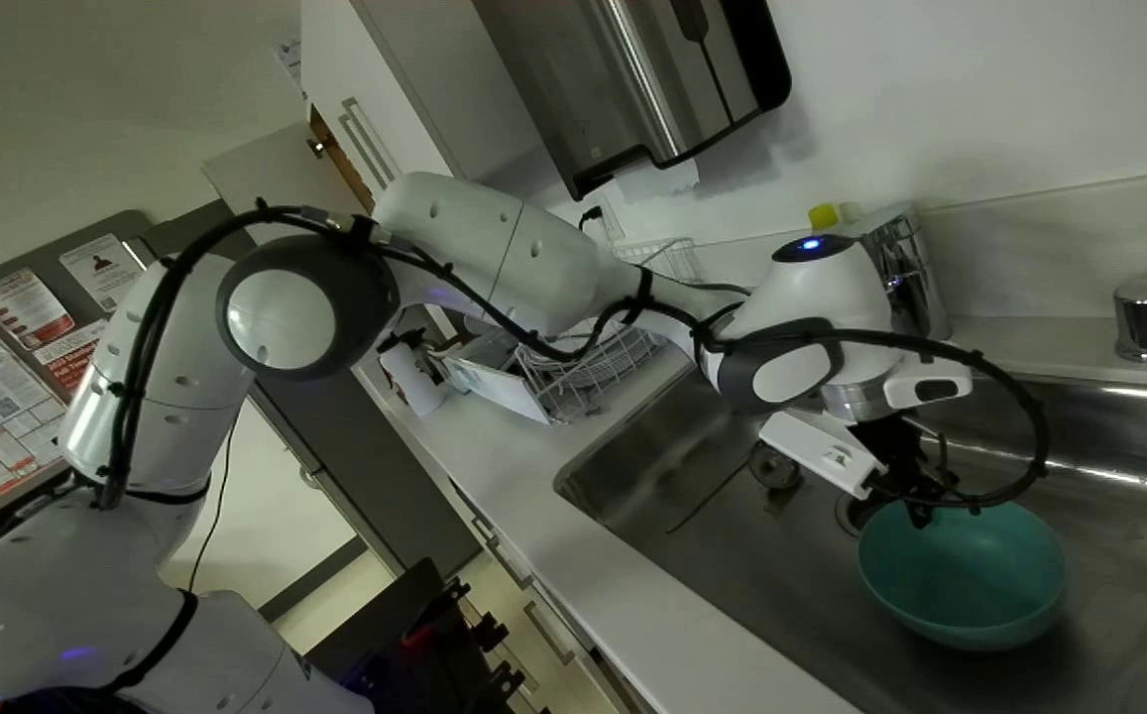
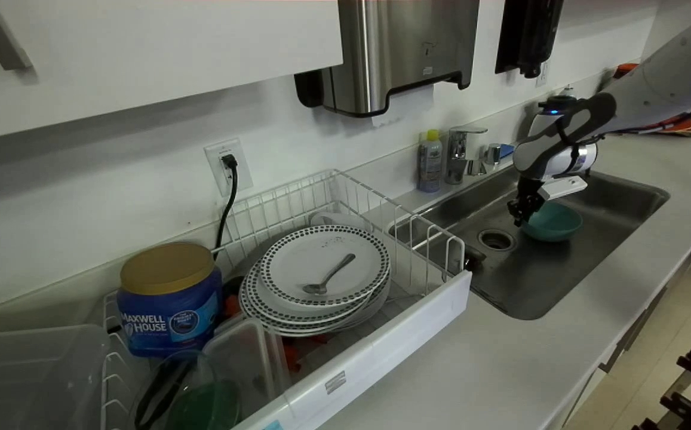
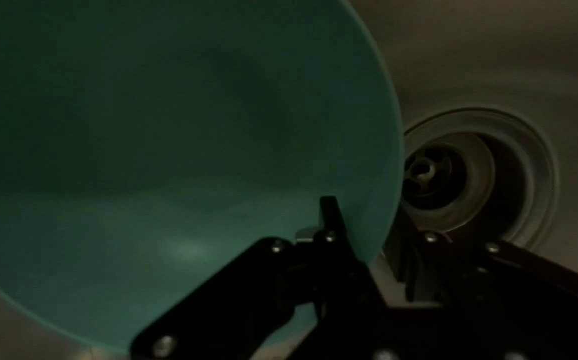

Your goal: Put the teal bowl on top of the white plate

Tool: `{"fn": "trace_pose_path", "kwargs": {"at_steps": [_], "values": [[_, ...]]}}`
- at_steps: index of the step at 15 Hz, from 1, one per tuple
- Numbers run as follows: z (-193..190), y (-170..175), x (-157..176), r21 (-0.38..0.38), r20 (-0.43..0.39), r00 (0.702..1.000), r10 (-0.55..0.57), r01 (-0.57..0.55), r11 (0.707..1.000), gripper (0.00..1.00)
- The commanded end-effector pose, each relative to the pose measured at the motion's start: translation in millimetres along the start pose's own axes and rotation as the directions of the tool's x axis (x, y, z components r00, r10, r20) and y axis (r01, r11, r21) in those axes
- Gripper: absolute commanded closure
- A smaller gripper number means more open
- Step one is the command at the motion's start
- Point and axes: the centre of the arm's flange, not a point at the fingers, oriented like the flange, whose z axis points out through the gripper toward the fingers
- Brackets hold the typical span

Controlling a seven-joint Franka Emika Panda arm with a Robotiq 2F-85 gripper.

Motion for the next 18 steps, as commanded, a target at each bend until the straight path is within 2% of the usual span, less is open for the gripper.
{"fn": "trace_pose_path", "kwargs": {"at_steps": [1,5,8,11,14,16,18], "values": [[-3,0,10,-0.011,0.008,1.0,0.023,-0.023,1.0,1.0],[-13,-2,7,-0.019,0.015,1.0,0.01,-0.01,1.0,0.99],[-36,-9,-18,-0.048,0.073,0.993,-0.092,0.096,0.994,0.99],[-55,-13,-48,-0.06,0.118,0.97,-0.213,0.221,0.973,0.99],[-75,-16,-84,-0.055,0.142,0.926,-0.351,0.362,0.931,0.99],[-91,-18,-103,-0.058,0.142,0.881,-0.451,0.462,0.885,0.99],[-105,-21,-117,-0.065,0.131,0.826,-0.548,0.559,0.827,0.99]]}}
